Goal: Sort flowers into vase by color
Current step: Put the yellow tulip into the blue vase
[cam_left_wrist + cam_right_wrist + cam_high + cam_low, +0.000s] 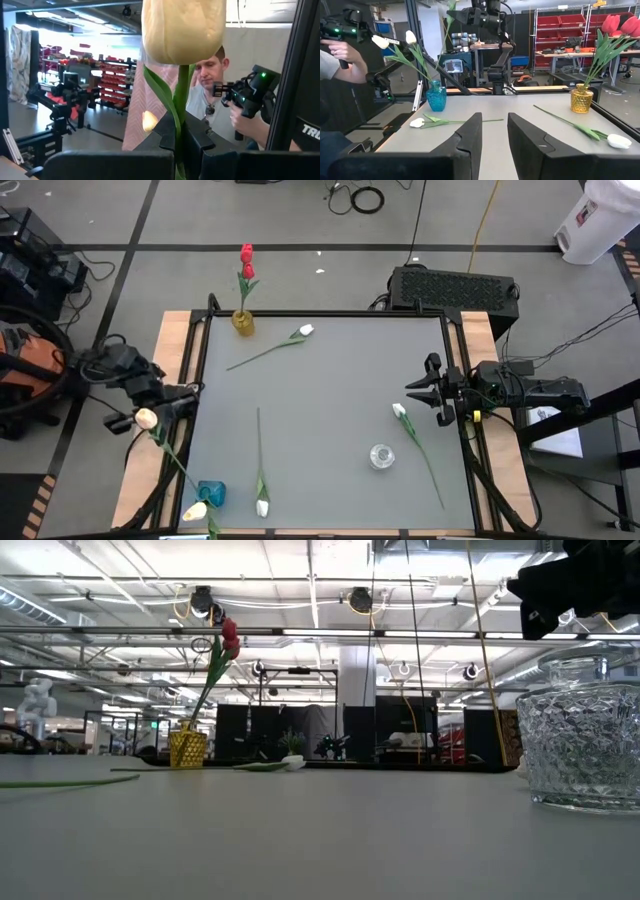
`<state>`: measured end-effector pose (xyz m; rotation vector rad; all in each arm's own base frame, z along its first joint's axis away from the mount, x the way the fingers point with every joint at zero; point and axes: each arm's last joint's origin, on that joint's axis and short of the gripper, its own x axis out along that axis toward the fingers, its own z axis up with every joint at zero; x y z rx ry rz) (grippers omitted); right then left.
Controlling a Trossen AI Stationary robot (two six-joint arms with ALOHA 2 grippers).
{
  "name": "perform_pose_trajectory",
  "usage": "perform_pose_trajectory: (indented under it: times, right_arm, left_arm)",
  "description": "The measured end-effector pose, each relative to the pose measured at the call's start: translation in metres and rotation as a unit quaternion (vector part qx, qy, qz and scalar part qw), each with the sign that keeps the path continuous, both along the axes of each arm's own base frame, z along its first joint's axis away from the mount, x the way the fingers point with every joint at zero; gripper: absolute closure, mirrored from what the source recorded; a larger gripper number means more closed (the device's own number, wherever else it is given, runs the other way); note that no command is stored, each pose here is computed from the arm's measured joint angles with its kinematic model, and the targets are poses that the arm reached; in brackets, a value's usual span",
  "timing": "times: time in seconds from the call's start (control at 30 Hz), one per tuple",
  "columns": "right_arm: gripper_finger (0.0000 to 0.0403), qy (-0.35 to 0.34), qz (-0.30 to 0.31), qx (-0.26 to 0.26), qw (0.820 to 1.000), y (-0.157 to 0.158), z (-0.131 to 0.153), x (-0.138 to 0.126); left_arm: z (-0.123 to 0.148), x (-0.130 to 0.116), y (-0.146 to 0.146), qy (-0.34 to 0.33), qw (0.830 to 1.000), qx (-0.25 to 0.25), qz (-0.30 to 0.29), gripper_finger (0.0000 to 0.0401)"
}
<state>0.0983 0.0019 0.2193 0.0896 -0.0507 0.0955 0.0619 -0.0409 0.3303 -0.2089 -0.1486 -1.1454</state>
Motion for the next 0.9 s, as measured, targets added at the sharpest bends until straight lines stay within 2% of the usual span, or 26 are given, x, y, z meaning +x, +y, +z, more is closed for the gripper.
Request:
perform_pose_trajectory:
  times: [0.43, 0.9]
  right_arm:
    - [0.0319, 0.000, 0.000, 0.000, 1.000, 0.000, 0.000, 0.000]
    - [0.0319, 0.001, 0.000, 0.000, 1.000, 0.000, 0.000, 0.000]
  left_arm:
    - [-0.008, 0.015, -0.012, 0.015, 0.999, 0.026, -0.026, 0.0392]
    - [-0.012, 0.027, -0.019, 0.020, 0.999, 0.044, -0.025, 0.0392]
